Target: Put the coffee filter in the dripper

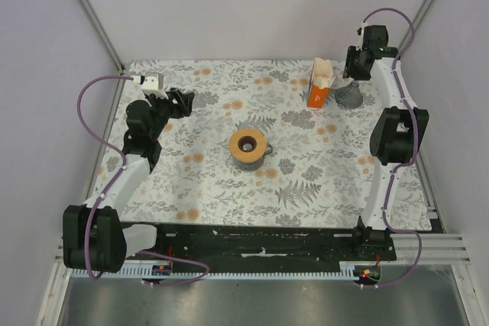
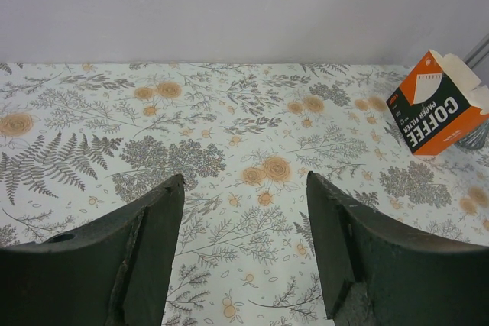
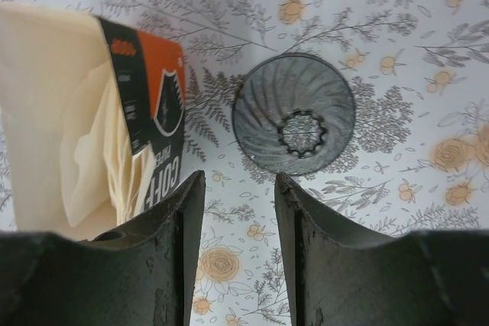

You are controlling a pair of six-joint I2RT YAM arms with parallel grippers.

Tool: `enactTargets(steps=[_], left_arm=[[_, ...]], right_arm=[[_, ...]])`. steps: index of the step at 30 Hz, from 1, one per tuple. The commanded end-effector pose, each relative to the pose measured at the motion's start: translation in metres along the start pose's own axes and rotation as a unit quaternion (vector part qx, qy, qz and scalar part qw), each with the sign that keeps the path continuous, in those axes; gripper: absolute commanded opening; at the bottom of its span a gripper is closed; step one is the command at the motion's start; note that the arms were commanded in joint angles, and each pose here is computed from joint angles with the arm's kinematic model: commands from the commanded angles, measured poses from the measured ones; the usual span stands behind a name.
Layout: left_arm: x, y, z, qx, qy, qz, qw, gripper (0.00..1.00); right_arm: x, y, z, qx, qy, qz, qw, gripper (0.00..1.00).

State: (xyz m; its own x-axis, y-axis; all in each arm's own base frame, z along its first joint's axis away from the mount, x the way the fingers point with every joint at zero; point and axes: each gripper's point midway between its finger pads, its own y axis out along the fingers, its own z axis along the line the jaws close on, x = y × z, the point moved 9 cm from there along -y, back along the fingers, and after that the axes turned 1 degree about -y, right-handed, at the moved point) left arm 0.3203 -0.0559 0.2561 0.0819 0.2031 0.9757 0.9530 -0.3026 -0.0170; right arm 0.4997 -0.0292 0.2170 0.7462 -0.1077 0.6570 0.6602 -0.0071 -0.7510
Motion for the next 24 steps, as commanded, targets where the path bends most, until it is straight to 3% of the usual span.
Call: enactTargets(steps=[1,24], left_arm=[[0.018,0.000,-0.002,-0.007,0.029,-0.032,0.999,0.71],[0.017,0.001,-0.001,-0.007,0.031,-0.026,0.999,0.72]], right_arm=[[0.017,0.002,-0.014,-0.064,0.051,-0.046,0.996,0.48],[0.001,0.040,-0.012,-0.060,0.068,-0.028,0.995,0.47]])
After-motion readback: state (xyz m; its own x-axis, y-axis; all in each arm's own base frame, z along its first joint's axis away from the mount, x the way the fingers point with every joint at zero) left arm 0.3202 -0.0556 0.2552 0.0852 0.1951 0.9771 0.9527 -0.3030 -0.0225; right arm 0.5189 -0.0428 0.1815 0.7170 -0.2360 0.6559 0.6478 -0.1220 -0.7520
